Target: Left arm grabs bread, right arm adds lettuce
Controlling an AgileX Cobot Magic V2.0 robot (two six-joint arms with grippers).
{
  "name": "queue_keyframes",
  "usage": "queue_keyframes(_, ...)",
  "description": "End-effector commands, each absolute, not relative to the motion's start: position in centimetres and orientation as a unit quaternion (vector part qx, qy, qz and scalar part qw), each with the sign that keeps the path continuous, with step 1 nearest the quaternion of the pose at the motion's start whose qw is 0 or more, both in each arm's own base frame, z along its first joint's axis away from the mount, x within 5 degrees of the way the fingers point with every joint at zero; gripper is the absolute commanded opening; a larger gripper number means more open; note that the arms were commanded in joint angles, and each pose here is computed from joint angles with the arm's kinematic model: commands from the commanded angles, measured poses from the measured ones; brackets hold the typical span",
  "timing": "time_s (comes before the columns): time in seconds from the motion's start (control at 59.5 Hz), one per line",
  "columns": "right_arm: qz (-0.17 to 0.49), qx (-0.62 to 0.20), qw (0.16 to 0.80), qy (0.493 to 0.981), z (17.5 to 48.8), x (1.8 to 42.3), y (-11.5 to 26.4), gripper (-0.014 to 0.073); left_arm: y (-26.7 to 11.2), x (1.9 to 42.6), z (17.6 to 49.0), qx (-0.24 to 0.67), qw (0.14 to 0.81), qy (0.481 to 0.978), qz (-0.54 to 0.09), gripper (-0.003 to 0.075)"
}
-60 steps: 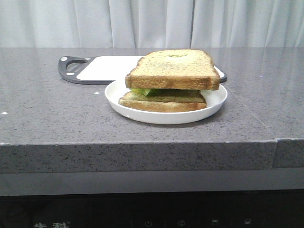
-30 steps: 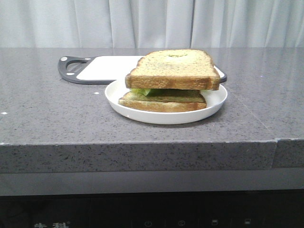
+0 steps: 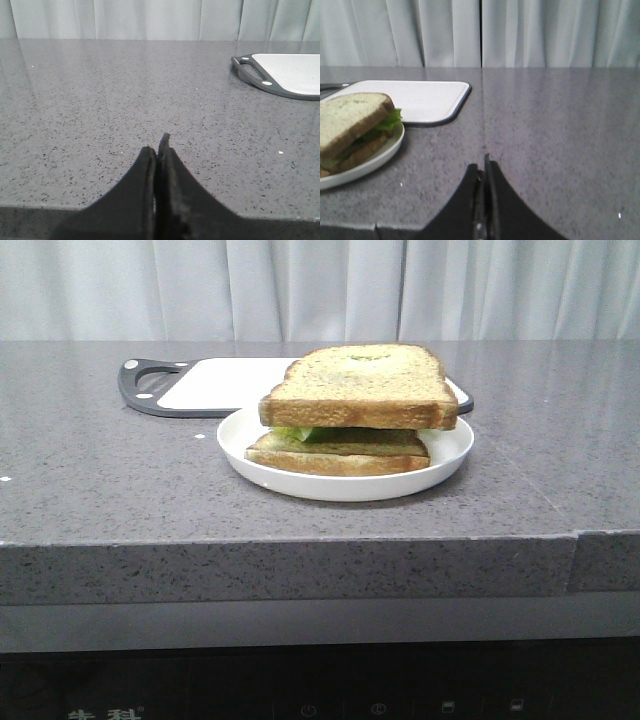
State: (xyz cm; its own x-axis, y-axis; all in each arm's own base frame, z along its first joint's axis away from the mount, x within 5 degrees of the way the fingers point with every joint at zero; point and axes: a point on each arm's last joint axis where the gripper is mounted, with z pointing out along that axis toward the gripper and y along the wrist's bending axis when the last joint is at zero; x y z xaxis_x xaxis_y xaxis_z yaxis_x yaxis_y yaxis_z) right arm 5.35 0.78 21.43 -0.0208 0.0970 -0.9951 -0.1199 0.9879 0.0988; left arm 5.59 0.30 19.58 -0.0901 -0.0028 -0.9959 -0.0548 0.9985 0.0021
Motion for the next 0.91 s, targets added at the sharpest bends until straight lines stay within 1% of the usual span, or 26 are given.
queue_keyframes(0.0, 0.068, 0.01, 0.727, 0.683, 21.4, 5.3, 0.5, -0.0061, 0.3, 5.5, 20.3, -0.023, 0.712, 0.702, 0.012, -0.002)
queue_keyframes(0.05, 0.062, 0.015, 0.718, 0.693, 20.4, 5.4, 0.4, -0.0061, 0.3, 5.5, 20.3, -0.023, 0.712, 0.702, 0.012, -0.002)
queue_keyframes(0.118, 0.058, 0.02, 0.711, 0.7, 20.0, 5.5, 0.4, -0.0061, 0.3, 5.5, 20.3, -0.023, 0.712, 0.702, 0.012, -0.002)
queue_keyframes(0.89, 0.058, 0.021, 0.711, 0.701, 20.0, 5.5, 0.3, -0.0061, 0.3, 5.5, 20.3, -0.023, 0.712, 0.702, 0.012, -0.002)
